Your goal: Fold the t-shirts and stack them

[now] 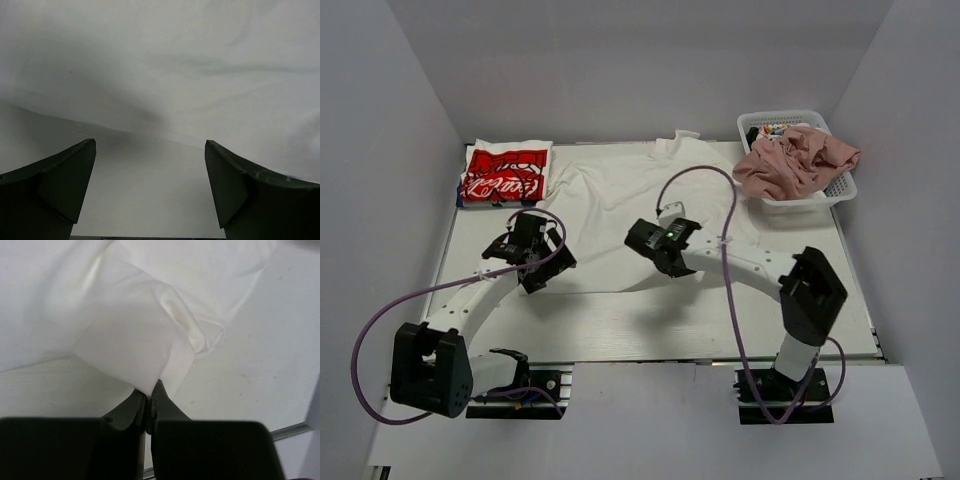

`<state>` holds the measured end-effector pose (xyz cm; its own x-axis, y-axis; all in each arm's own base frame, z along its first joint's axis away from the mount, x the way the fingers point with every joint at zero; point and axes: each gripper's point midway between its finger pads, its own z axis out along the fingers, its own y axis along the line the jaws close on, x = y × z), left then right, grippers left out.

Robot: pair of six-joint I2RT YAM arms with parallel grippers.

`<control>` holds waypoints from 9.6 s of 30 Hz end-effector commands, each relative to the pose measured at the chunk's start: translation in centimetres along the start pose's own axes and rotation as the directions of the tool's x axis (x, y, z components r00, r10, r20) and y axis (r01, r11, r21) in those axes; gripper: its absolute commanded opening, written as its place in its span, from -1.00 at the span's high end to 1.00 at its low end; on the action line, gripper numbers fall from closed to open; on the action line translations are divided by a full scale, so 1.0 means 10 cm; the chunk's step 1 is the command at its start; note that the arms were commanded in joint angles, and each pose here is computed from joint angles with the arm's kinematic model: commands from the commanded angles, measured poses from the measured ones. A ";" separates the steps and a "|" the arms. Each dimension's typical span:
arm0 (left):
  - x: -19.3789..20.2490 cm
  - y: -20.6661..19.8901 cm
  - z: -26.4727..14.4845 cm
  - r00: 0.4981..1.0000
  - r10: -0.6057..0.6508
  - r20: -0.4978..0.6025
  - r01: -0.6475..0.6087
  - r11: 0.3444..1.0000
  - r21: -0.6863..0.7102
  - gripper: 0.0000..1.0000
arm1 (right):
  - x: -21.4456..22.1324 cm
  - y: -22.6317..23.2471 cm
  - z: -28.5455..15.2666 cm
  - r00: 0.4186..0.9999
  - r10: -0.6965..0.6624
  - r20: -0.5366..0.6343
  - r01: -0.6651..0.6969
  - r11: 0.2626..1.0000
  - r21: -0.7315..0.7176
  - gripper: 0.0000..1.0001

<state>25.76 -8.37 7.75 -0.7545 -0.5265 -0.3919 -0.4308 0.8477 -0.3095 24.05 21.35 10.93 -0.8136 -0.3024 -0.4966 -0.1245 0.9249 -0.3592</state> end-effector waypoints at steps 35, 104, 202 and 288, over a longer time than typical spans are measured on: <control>0.72 -1.34 -0.14 0.920 0.377 -0.109 -0.299 0.853 0.427 -0.76 | 0.52 -0.02 0.55 0.872 0.447 -0.200 -0.485 0.732 -0.479 -0.61; 0.44 -0.57 0.11 0.935 0.355 0.022 -0.352 0.932 -0.084 -0.98 | 0.52 -0.85 0.55 0.980 0.094 -0.173 -0.109 0.991 -0.082 1.00; 0.09 0.80 0.39 0.985 -0.175 -0.007 0.160 0.914 -0.374 1.00 | 0.64 -2.35 0.53 0.839 0.543 -0.027 -0.503 0.795 0.339 1.00; -0.72 0.13 0.30 0.961 -0.275 -0.015 0.258 0.918 -0.301 1.00 | -0.98 -1.87 0.56 0.605 0.784 0.136 -0.745 0.618 -0.250 1.00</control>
<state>30.41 -4.64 7.62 -0.6260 -0.7377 -0.2528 -0.7281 0.6690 -0.1494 33.82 6.26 15.87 -0.5720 0.5272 -0.6284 0.4089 0.8474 0.3387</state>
